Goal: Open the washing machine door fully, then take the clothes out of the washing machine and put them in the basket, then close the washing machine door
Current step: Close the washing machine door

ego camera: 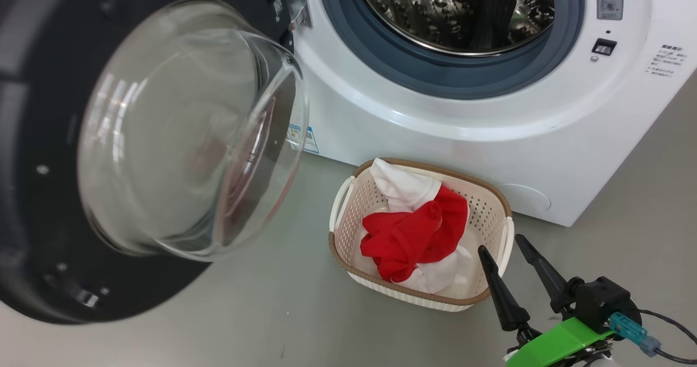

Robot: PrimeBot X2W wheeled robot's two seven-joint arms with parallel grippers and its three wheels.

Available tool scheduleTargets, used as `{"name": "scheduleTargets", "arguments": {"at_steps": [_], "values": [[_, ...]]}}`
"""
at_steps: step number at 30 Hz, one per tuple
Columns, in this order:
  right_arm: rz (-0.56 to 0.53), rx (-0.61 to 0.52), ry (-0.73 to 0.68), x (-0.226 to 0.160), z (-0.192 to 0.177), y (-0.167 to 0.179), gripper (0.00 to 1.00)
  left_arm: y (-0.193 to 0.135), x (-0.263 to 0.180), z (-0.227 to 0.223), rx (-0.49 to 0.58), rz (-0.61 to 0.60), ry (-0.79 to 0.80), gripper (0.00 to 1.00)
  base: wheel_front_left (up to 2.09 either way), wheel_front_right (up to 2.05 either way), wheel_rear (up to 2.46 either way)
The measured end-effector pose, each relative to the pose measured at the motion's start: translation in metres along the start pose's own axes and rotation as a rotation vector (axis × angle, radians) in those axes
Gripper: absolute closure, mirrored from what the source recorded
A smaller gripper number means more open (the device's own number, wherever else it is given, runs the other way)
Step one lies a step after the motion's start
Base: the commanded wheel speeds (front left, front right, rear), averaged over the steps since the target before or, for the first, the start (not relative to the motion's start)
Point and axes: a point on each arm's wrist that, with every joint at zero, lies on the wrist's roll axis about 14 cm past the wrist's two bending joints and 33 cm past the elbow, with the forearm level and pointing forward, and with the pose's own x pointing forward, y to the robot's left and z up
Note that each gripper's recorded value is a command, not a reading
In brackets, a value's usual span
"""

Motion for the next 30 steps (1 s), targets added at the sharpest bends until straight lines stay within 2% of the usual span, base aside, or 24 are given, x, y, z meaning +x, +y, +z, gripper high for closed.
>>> {"name": "scheduleTargets", "arguments": {"at_steps": [13,24,30], "values": [[-0.041,-0.01,-0.042,-0.012,0.015,-0.006,0.0,-0.069,-0.004,-0.07,0.156,-0.279,0.253,1.0,0.0,0.0,0.0],[-0.106,-0.01,-0.064,-0.027,0.022,-0.022,0.0,-0.138,0.009,-0.118,0.261,-0.505,0.359,1.0,0.0,0.0,0.0],[-0.148,-0.007,-0.078,-0.036,0.025,-0.033,0.0,-0.177,0.024,-0.145,0.281,-0.626,0.377,1.0,0.0,0.0,0.0]]}}
